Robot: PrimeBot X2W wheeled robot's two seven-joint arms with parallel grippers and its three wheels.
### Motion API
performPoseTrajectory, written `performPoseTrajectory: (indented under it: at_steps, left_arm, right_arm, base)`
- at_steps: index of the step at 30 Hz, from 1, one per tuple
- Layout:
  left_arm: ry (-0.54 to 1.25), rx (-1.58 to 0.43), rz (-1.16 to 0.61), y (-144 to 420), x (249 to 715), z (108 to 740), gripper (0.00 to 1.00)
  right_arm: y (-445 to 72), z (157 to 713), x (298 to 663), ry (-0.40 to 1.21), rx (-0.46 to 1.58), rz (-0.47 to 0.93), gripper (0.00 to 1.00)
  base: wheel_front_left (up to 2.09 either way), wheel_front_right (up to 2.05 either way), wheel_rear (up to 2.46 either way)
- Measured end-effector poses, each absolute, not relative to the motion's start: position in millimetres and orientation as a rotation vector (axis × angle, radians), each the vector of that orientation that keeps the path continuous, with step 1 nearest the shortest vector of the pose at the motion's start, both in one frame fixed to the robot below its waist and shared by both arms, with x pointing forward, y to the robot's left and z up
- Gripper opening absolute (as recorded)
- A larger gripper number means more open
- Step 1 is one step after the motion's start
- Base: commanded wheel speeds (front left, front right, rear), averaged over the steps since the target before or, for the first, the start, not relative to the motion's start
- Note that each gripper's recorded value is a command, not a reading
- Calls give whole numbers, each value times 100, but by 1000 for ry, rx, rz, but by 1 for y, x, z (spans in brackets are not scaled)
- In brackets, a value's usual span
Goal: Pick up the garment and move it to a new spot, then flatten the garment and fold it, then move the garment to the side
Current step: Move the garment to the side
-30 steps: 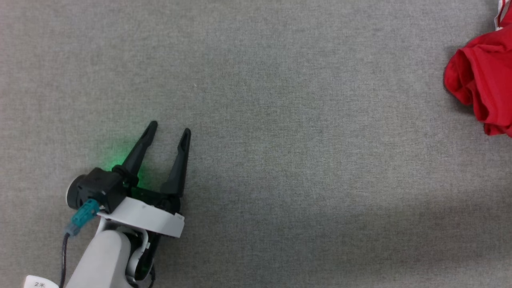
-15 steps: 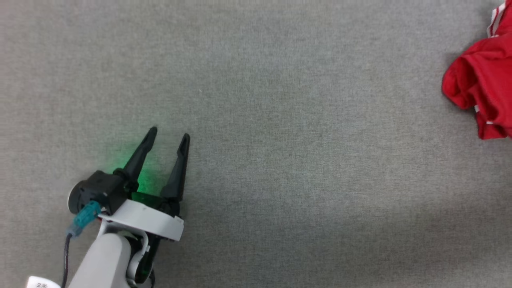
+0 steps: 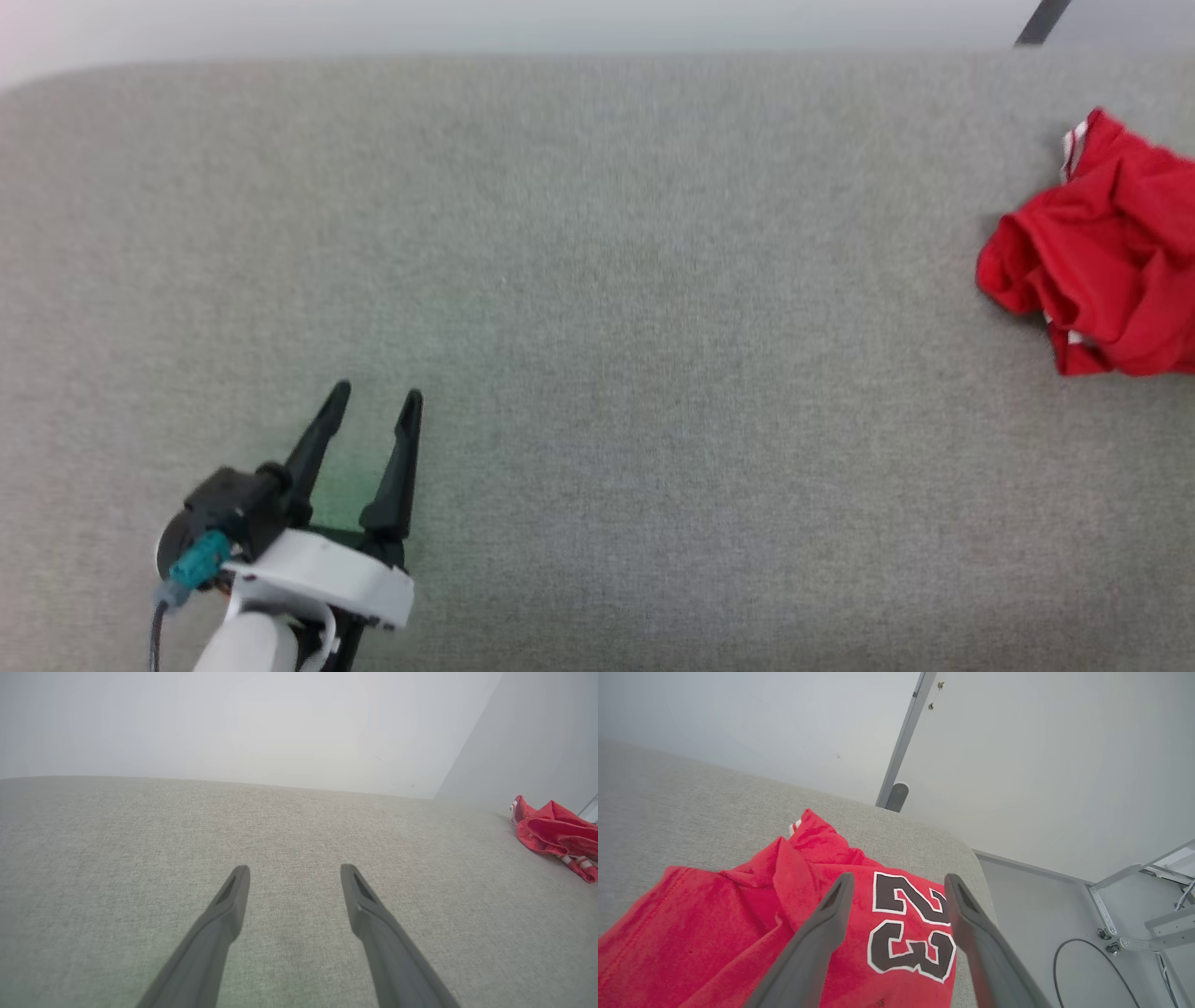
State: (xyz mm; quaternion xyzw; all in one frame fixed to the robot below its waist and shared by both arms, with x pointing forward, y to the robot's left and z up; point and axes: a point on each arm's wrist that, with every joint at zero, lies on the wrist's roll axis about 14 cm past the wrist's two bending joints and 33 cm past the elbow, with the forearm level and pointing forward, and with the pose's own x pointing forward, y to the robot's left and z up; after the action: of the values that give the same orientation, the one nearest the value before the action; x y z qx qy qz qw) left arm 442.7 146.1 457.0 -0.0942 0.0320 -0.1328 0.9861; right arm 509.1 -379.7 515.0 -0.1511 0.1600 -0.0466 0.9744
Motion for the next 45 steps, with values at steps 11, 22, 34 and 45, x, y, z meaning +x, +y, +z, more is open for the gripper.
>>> performPoseTrajectory:
  at_steps: [11,22,34,45]
  left_arm:
    - [15,-167,-200,171,399,484,100]
    - [-65,-145,-123,201,367,510,100]
    - [-111,-119,-54,228,344,522,100]
    - [-119,-88,-68,227,341,525,100]
  right_arm:
    - [-327,518,459,177,-150,-9,100]
    - [-284,521,426,75,-57,54,100]
    - [-250,521,400,-3,2,88,100]
    - [-222,510,370,13,45,97,100]
  base:
    - [0,0,0]
    - [0,0,0]
    - [0,0,0]
    - [0,0,0]
